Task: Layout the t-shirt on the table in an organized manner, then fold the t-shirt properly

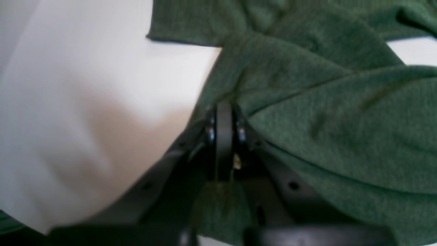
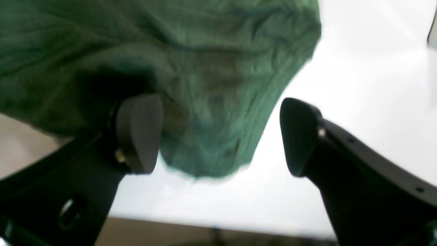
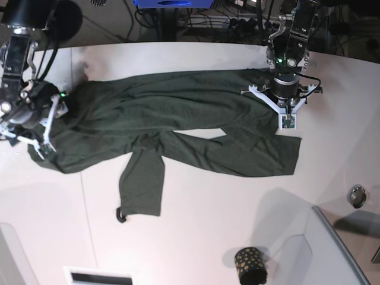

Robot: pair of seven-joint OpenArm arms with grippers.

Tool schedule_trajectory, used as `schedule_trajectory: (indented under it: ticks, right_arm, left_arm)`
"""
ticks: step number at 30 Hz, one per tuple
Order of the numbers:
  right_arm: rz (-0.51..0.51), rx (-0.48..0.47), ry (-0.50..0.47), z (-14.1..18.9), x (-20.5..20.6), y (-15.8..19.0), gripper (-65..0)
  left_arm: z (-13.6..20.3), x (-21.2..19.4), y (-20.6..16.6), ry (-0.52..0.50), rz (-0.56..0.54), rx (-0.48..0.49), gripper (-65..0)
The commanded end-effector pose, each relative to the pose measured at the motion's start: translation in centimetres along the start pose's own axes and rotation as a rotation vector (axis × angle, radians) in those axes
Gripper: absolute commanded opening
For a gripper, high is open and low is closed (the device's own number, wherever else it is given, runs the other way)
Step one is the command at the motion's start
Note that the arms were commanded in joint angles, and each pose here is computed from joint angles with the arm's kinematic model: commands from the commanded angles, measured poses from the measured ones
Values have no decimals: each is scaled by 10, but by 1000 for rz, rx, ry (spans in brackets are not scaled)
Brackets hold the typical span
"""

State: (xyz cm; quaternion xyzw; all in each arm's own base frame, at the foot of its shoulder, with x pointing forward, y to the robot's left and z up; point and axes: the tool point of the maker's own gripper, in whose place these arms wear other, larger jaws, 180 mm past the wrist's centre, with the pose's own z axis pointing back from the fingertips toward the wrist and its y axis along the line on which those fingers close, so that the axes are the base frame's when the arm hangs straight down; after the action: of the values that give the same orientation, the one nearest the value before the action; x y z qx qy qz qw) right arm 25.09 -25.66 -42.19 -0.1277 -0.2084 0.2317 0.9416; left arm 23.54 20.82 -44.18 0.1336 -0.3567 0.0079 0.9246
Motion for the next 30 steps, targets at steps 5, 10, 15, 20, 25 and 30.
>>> schedule_trajectory:
  ticks: [5, 10, 15, 20, 25, 30]
  right_arm:
    - [-56, 40, 45, 5, -57, 28, -180]
    - [-99, 108, 40, -11, -64, 50, -180]
    - [-114, 137, 70, -29, -68, 47, -183]
    - [-105, 126, 49, -35, -68, 34, -186]
    - [-121, 139, 97, -51, -80, 18, -479]
    - [-93, 89, 115, -46, -86, -10, -629]
  left_arm:
    - [4, -3, 2, -12, -12, 8, -650]
    - [3, -1, 2, -15, -10, 8, -650]
    - [0, -6, 3, -3, -20, 17, -650]
    - [-10, -31, 11, 32, -54, 39, -650]
    - [-21, -61, 25, 59, -97, 66, -650]
    - [-23, -61, 28, 56, -105, 72, -650]
